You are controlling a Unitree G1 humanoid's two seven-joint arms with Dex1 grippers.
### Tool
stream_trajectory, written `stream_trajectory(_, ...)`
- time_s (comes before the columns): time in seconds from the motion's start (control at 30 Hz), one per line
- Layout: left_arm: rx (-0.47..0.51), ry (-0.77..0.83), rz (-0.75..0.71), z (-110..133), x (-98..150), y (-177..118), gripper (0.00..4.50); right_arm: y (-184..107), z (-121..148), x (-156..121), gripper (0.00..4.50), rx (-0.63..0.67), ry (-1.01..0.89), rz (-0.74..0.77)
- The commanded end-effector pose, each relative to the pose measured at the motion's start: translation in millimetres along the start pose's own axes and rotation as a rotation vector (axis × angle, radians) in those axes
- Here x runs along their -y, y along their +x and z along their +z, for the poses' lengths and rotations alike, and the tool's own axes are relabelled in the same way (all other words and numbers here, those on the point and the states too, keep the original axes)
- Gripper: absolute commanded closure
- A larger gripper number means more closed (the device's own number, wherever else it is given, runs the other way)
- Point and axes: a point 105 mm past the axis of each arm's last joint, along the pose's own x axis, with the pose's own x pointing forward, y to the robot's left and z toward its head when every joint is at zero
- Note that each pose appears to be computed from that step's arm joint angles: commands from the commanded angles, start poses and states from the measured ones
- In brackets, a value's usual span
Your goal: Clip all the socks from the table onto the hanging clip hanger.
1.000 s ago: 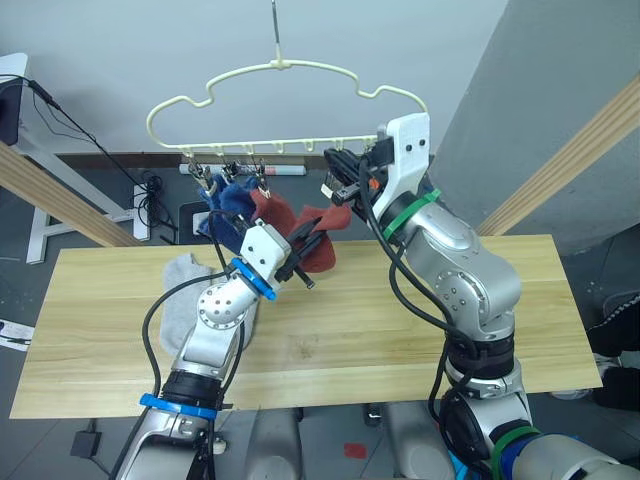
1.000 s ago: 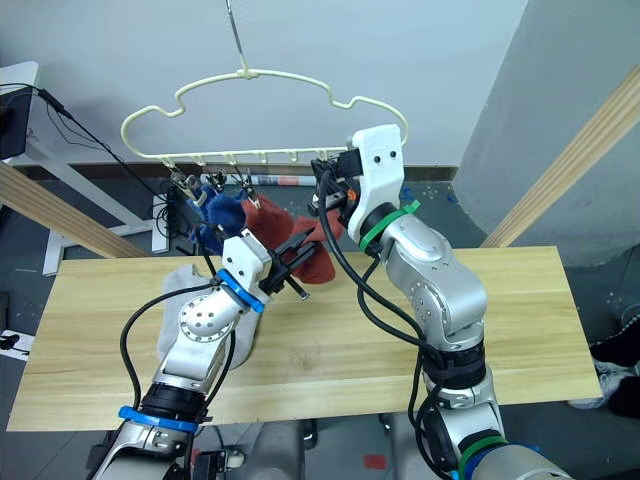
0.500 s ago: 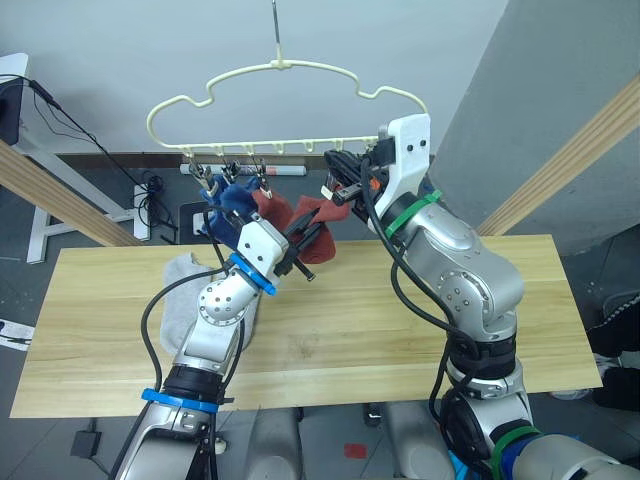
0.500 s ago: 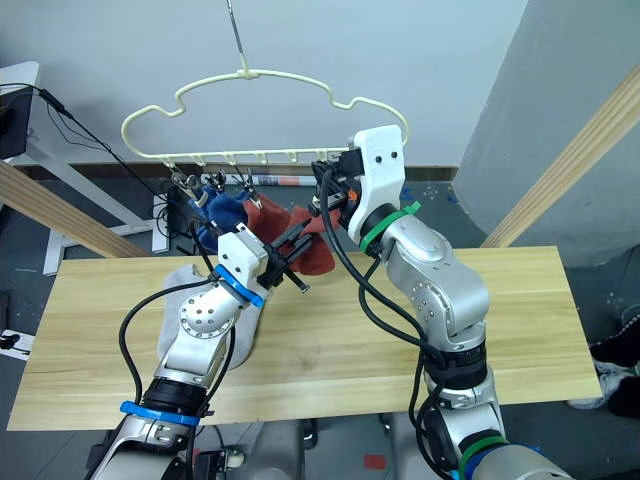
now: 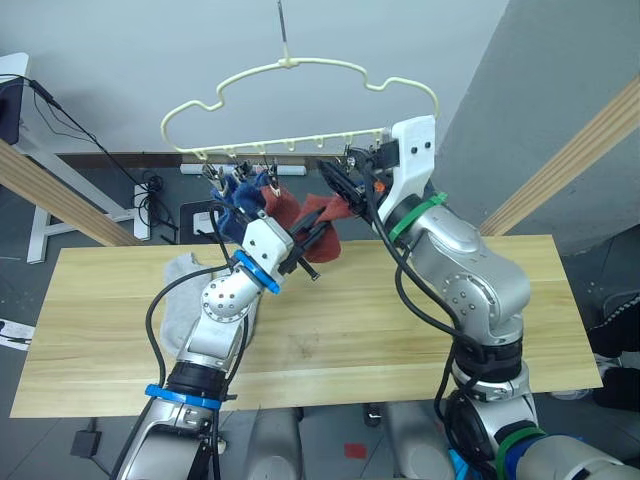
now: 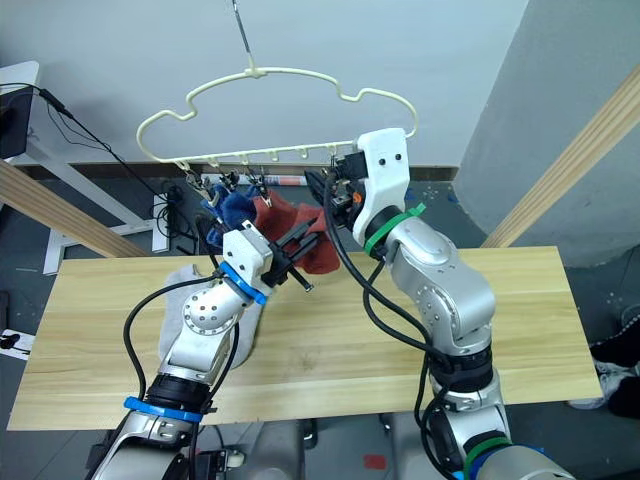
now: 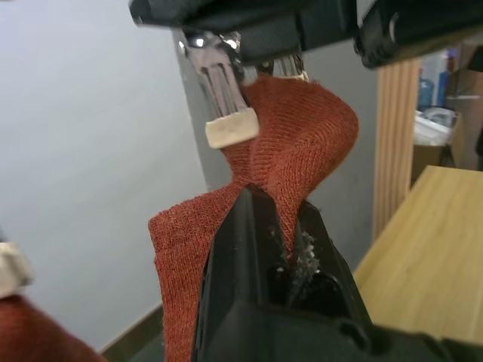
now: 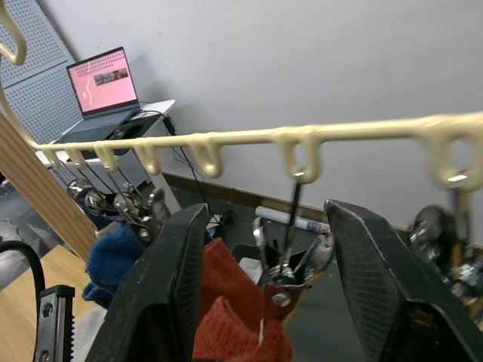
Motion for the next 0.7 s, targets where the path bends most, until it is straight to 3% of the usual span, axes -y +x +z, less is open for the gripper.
stream_trajectory(0.03,0.011,-0.018,-0.004,3.6,0.9,0.0,3.50,-11.7,12.5,-11.4,1.79,0.046,-0.062,0.056)
stream_trajectory(0.13,0.046,-0.042,0.029,11.4,-6.7,1.6,2.63,-19.3,11.4,-9.1,1.79,0.035,-0.108,0.046)
stream_trajectory(0.4,0.044,-0.100,-0.038,20.3,-13.4,-7.0,2.63,-37.1,12.5,-6.3,1.79,0.038,-0.162,0.005)
stream_trajectory(0.7,0.043,-0.322,-0.231,44.5,-20.5,-16.5,2.63,-39.7,7.1,8.5,1.79,0.039,-0.164,-0.124)
